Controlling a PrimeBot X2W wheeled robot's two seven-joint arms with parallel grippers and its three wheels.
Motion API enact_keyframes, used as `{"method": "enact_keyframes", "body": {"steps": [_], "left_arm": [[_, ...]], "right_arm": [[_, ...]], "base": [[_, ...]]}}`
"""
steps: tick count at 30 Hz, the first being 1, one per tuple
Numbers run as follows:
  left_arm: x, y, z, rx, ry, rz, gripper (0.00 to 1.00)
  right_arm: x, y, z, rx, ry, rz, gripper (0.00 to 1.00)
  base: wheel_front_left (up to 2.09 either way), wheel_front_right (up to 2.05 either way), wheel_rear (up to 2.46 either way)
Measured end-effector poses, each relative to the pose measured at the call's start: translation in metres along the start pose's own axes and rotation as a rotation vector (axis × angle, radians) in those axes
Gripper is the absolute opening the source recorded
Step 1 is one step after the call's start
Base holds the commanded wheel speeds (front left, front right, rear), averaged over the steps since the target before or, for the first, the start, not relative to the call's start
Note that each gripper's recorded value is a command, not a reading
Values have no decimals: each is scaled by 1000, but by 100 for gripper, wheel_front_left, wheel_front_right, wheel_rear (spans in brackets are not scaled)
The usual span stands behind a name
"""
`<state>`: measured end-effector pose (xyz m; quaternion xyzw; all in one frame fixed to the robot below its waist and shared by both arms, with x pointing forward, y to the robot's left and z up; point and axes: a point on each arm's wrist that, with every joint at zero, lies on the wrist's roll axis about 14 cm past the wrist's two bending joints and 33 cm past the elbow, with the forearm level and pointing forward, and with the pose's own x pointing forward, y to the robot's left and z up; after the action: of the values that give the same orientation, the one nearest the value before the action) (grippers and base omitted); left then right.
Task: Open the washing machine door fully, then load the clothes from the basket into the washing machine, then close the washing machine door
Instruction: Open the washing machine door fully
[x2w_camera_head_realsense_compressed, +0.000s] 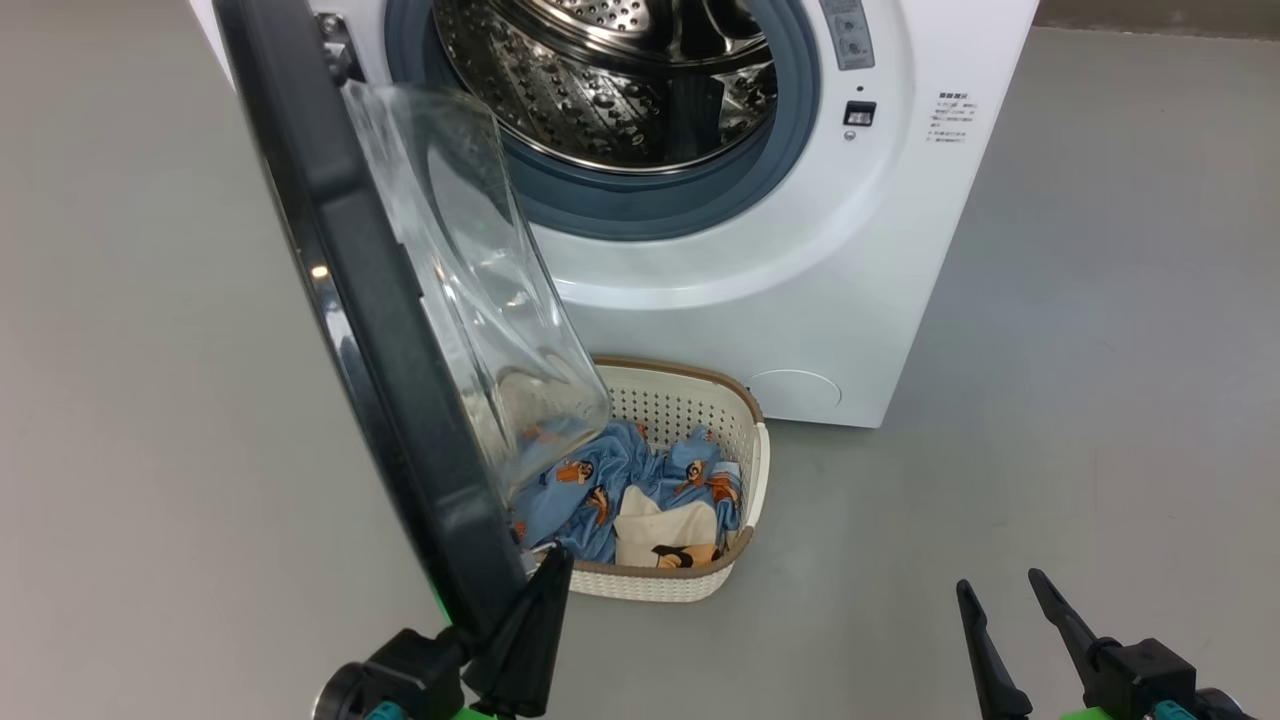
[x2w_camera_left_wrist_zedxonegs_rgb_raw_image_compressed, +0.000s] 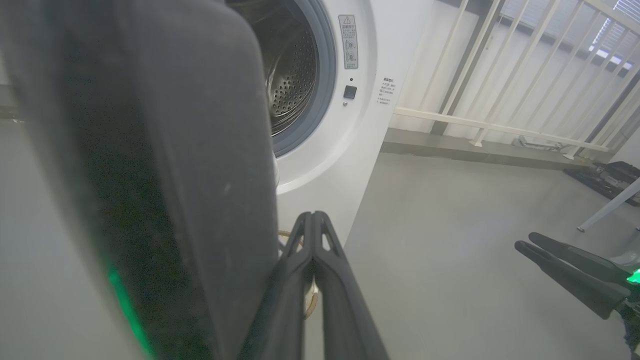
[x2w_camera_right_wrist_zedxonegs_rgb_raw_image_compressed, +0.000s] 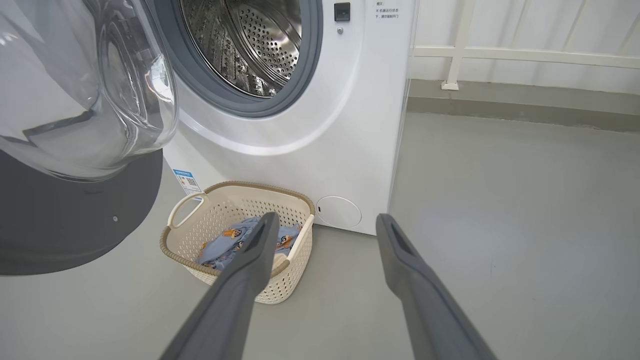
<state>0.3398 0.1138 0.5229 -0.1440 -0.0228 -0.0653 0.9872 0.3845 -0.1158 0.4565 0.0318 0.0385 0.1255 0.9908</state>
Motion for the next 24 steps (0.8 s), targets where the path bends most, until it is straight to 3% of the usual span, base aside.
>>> {"method": "enact_keyframes", "body": {"steps": [24], "left_arm": [[-15,25,15,19,-20,106,0]], "right_arm": [[18,25,-9,6,24,81,100]], "base": [[0,0,0]]}}
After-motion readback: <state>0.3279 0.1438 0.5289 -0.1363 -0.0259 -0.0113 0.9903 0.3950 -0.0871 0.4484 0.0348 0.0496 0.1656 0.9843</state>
